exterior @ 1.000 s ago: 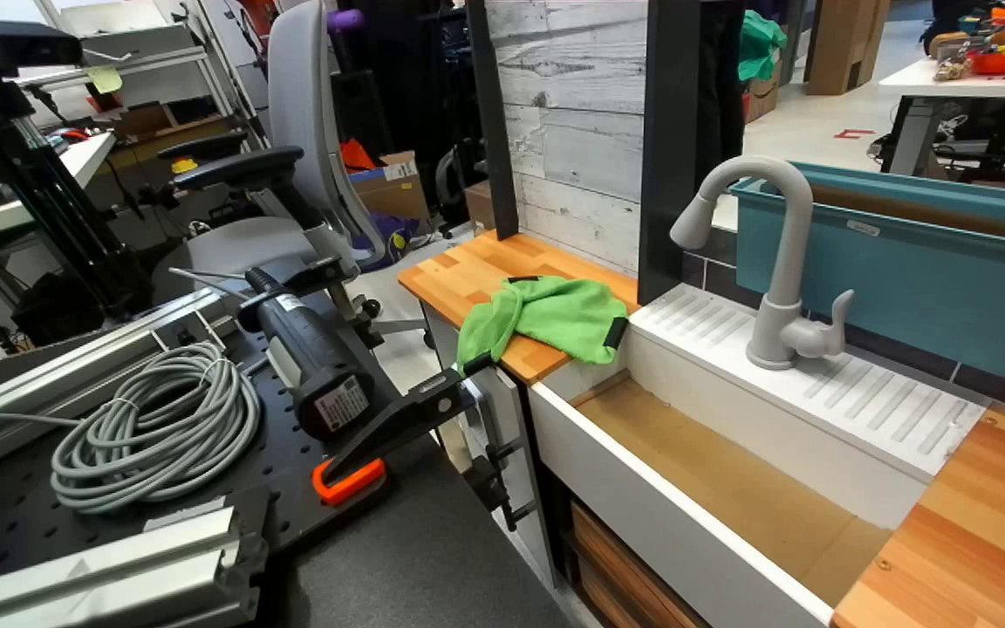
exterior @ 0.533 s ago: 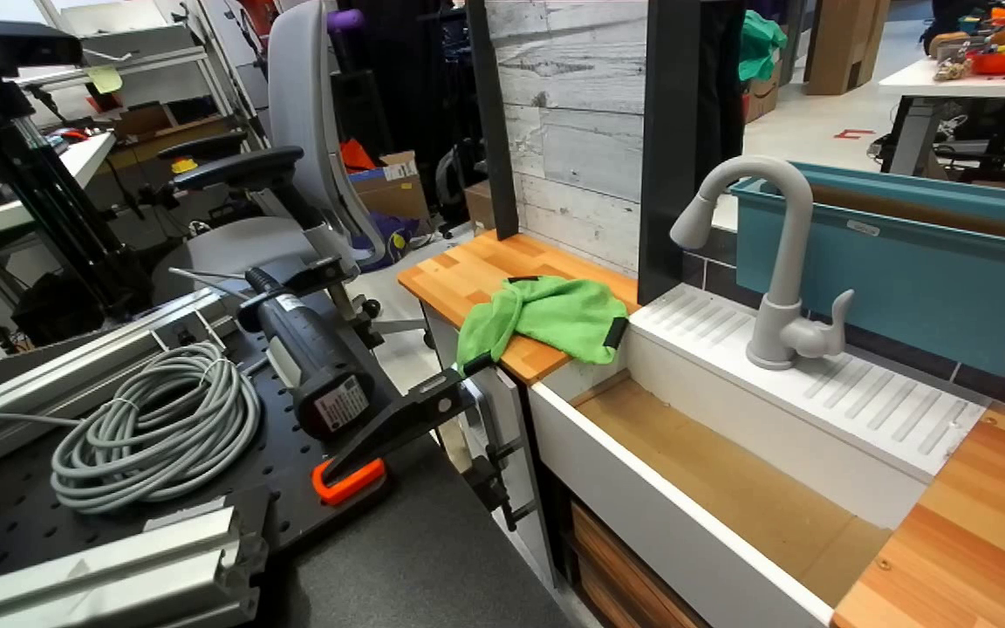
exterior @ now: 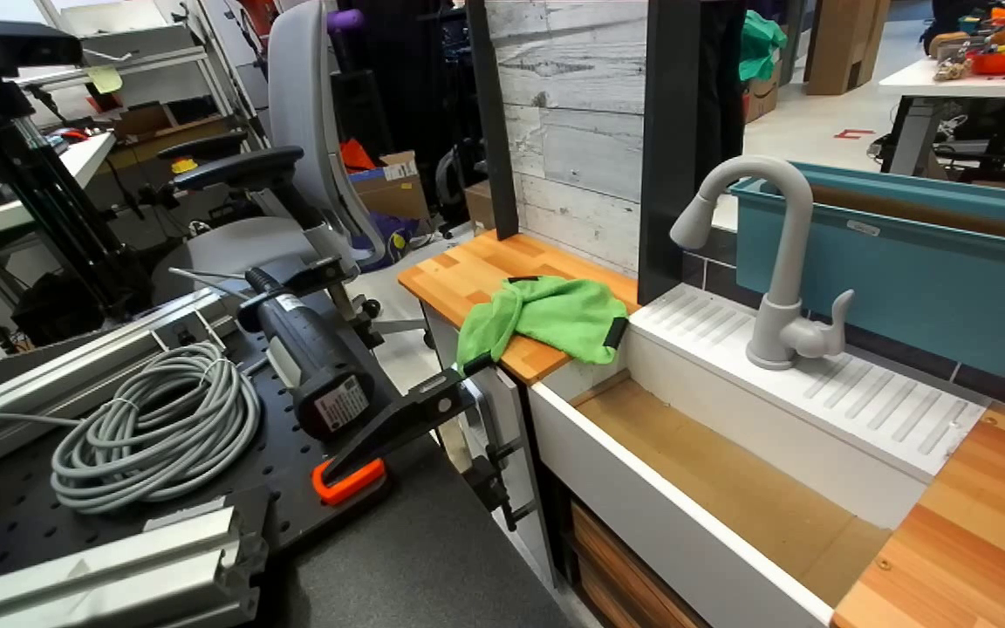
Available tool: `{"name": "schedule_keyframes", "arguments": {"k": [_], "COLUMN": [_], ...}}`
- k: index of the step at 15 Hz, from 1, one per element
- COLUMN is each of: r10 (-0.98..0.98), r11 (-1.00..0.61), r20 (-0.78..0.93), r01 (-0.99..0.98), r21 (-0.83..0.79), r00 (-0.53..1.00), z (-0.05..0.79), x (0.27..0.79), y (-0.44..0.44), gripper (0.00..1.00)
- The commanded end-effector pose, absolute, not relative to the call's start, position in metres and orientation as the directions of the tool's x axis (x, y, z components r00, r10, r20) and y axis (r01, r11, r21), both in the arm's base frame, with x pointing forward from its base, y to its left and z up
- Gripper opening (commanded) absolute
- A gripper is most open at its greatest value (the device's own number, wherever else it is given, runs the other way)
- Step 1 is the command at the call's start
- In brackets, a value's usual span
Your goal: Turn the tap faucet to the right
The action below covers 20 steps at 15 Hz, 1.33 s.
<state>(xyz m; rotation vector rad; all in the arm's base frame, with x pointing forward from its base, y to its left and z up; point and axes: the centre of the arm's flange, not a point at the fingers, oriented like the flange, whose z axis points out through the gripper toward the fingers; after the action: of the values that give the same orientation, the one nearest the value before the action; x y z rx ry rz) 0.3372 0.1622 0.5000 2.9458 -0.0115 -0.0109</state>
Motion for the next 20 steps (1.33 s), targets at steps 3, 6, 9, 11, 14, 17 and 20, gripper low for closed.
{"name": "schedule_keyframes", "arguments": {"k": [3, 6, 9, 11, 14, 17, 20], "r10": [-0.008, -0.008, -0.008, -0.008, -0.019, -0.1, -0.211], "r11": [-0.981, -0.981, -0.981, -0.981, -0.98, -0.979, -0.963], "r20": [-0.007, -0.007, -0.007, -0.007, 0.03, 0.136, 0.207], "r01": [-0.007, -0.007, -0.007, -0.007, -0.025, -0.122, -0.24], "r21": [0.195, 0.195, 0.195, 0.195, 0.198, 0.165, 0.125], "r00": [1.0, 1.0, 1.0, 1.0, 0.999, 0.986, 0.955], "z": [0.5, 0.5, 0.5, 0.5, 0.496, 0.492, 0.482], "x": [0.337, 0.337, 0.337, 0.337, 0.348, 0.377, 0.42], "y": [0.162, 0.162, 0.162, 0.162, 0.162, 0.159, 0.145], "gripper": [1.0, 1.0, 1.0, 1.0, 1.0, 1.0, 1.0]}}
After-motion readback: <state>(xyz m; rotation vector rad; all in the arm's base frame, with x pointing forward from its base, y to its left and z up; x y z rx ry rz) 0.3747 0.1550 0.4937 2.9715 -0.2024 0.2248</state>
